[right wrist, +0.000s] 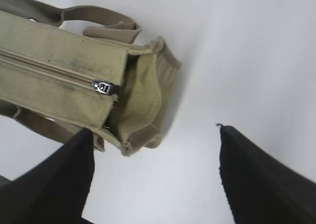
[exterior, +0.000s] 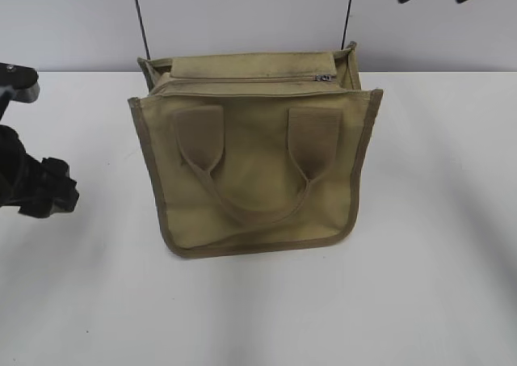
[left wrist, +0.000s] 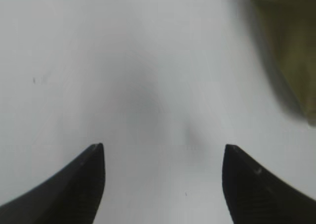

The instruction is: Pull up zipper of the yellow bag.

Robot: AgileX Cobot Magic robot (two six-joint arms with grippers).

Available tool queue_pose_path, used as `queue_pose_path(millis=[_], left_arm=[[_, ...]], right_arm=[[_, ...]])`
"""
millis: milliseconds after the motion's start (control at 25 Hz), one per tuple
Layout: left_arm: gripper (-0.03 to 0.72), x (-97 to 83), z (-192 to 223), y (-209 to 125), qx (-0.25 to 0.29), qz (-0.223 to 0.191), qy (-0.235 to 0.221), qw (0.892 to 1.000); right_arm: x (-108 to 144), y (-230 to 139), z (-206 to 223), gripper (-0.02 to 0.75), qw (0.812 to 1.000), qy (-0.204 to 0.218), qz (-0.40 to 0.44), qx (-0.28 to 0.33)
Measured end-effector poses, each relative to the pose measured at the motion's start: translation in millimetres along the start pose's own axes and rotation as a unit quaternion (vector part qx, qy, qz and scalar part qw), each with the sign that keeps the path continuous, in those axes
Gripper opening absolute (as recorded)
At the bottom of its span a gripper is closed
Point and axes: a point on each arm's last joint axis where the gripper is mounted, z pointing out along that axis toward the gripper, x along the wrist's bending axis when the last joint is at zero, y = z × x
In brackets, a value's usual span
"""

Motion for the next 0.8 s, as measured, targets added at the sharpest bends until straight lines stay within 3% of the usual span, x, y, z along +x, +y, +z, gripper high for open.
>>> queue_pose_path(millis=[120, 360, 560, 800], left_arm=[[0.551, -6.5, -15.1, -11.8, 0.051, -0.006, -0.027, 0.998], [0.551, -10.2, -67.2, -29.1, 0.068, 0.001, -0.083, 0.994], [0.55, -5.3, -125.4, -53.3, 0.026, 0.022, -0.105, 0.994], [0.549, 6.6, -187.9, -94.0, -0.105, 0.042, -0.099, 0.989]], right_arm=[[3.1, -12.3, -26.4, 0.575, 0.999, -0.032, -0.017, -0.027], [11.0, -83.4, -57.5, 0.575, 0.994, -0.068, -0.029, -0.082], [16.7, -170.4, -60.5, 0.575, 0.992, -0.075, -0.029, -0.096], [20.7, -259.2, -58.1, 0.575, 0.988, -0.085, -0.038, -0.125]])
